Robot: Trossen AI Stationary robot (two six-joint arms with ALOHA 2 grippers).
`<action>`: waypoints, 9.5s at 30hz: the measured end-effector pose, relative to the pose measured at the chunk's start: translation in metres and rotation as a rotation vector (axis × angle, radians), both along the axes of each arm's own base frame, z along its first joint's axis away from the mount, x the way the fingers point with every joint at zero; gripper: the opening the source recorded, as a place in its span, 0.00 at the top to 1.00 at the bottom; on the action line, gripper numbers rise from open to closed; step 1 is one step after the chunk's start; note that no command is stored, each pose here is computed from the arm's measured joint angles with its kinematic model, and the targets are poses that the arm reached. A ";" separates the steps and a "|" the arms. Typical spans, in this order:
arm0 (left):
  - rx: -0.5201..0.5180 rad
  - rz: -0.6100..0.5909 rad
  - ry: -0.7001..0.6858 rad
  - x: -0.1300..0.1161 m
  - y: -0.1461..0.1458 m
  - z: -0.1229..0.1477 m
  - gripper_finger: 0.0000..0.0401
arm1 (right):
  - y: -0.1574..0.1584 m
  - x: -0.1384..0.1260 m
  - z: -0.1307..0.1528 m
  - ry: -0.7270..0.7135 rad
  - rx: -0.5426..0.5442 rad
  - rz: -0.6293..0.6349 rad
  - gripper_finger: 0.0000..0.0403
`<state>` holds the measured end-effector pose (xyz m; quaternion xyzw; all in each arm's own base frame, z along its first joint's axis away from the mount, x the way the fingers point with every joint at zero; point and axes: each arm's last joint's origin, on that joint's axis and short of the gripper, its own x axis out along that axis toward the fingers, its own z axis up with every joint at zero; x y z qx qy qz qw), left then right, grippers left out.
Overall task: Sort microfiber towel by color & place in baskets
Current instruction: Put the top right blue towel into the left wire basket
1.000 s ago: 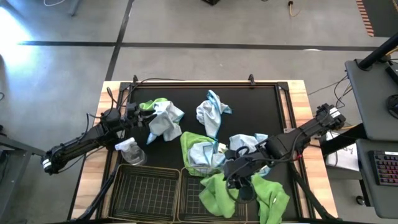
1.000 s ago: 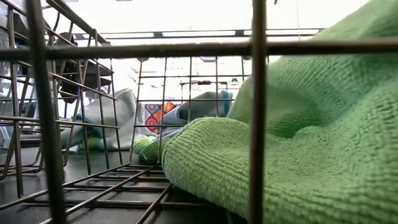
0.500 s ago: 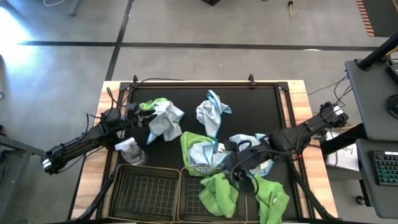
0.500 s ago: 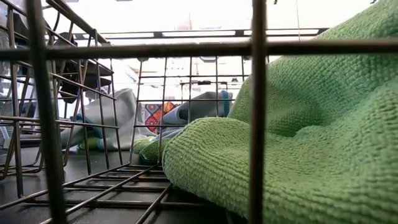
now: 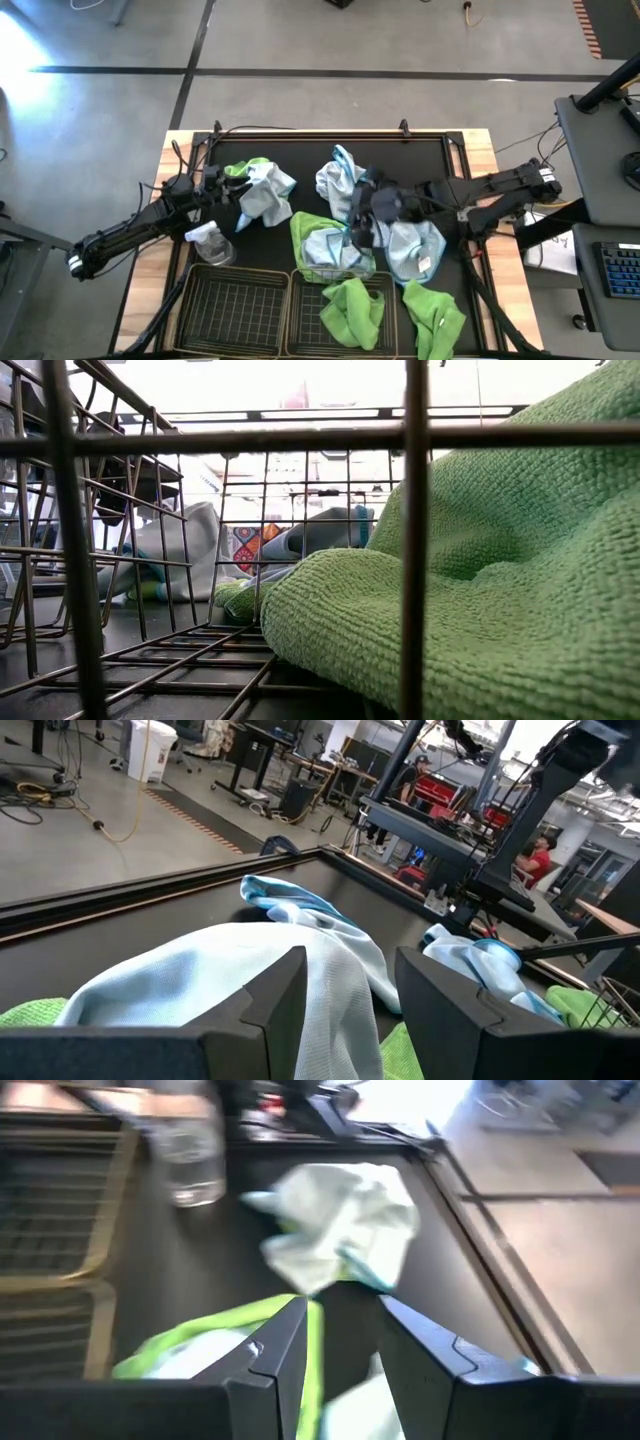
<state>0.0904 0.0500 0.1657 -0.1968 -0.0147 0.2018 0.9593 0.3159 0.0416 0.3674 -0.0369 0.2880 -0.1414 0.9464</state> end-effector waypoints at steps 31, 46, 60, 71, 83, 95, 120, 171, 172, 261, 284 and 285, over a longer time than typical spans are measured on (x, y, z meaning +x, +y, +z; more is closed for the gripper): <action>0.001 0.000 0.000 0.000 0.000 0.000 0.65 | -0.158 -0.004 -0.042 0.118 0.139 -0.472 0.71; 0.000 0.000 0.000 0.000 0.000 0.000 0.65 | -0.167 0.033 -0.119 0.352 0.242 -0.399 0.55; 0.000 0.000 0.000 0.000 0.000 0.000 0.65 | -0.166 0.032 -0.139 0.480 0.250 -0.385 0.53; 0.000 0.000 0.000 0.000 0.000 0.000 0.65 | -0.160 0.031 -0.151 0.553 0.413 -0.320 0.53; 0.000 0.000 0.000 0.000 0.000 0.000 0.65 | -0.160 0.040 -0.180 0.631 0.446 -0.304 0.52; 0.000 -0.001 0.000 0.000 0.000 0.000 0.65 | -0.160 0.048 -0.192 0.626 0.451 -0.297 0.52; 0.000 0.000 0.000 0.000 0.000 0.000 0.65 | -0.159 0.062 -0.181 0.448 0.550 -0.183 0.52; 0.000 0.000 0.000 0.000 0.000 0.000 0.65 | -0.163 0.074 -0.215 0.483 0.561 -0.166 0.77; 0.000 0.000 0.000 0.000 0.000 0.000 0.65 | -0.163 0.074 -0.215 0.483 0.561 -0.166 0.80; 0.121 -0.457 -0.425 0.018 -0.004 0.046 0.65 | -0.140 0.052 -0.003 -0.204 0.341 0.046 0.98; 0.393 0.005 -0.202 0.030 0.015 0.030 0.65 | -0.139 0.049 -0.010 -0.129 0.351 0.041 0.98; 0.403 -0.015 -0.193 0.031 0.015 0.031 0.65 | -0.139 0.049 -0.010 -0.129 0.350 0.042 0.98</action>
